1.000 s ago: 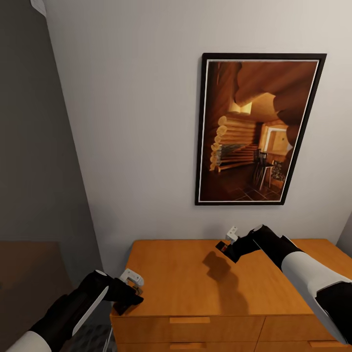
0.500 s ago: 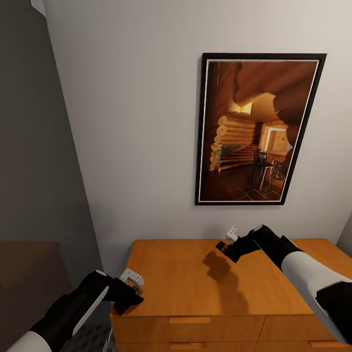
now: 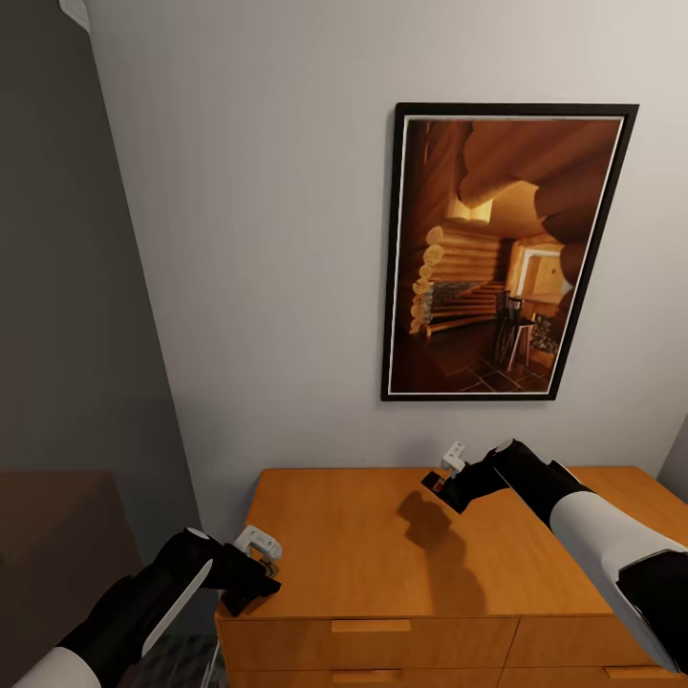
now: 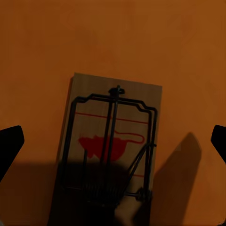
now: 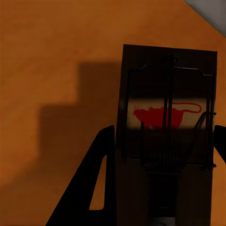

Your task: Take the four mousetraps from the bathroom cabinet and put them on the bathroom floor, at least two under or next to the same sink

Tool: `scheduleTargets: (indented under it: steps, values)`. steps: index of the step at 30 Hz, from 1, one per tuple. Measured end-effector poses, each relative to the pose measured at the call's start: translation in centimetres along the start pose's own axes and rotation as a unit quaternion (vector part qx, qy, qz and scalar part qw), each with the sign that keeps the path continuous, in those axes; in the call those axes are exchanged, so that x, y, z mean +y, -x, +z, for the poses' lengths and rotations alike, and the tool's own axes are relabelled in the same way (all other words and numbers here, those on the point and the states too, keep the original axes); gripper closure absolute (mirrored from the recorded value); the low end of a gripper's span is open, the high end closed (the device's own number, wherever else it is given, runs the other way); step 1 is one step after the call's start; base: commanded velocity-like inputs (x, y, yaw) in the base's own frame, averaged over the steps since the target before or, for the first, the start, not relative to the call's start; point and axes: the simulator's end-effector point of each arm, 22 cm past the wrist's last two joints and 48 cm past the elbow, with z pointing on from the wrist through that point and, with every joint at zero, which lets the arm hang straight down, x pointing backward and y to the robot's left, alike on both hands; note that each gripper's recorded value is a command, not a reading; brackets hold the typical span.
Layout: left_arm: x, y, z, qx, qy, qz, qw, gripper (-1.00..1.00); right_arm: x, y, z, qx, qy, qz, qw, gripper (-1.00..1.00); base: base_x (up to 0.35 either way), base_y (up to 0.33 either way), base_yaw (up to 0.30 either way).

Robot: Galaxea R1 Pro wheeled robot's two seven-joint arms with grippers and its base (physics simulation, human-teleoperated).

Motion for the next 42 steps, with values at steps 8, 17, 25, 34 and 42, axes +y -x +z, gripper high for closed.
scheduleTargets:
  steps: [8,17,25,34,42]
  values:
    - [0.11,0.02,0.19,-0.001,0.001,0.001,1.0,-1.0,-0.01,-0.05,0.21,0.0,0.0,0.0,1.0,1.0,0.0,0.0,0.0]
    - [0.11,0.03,0.17,-0.002,0.0,-0.001,1.0,-1.0,-0.03,-0.05,0.21,0.0,0.0,0.0,1.0,1.0,0.0,0.0,0.0]
    - [0.1,0.03,0.18,-0.001,0.0,0.0,1.0,-1.0,-0.05,-0.08,0.2,0.0,0.0,0.0,1.0,1.0,0.0,0.0,0.0]
    - [0.1,0.03,0.19,-0.001,0.001,0.0,1.0,-1.0,-0.04,-0.08,0.2,0.0,0.0,0.0,1.0,1.0,0.0,0.0,0.0]
    - [0.14,0.26,0.37,-0.005,0.002,0.004,1.0,-1.0,-0.12,-0.19,0.51,-0.001,0.0,0.0,1.0,1.0,0.0,0.0,0.0]
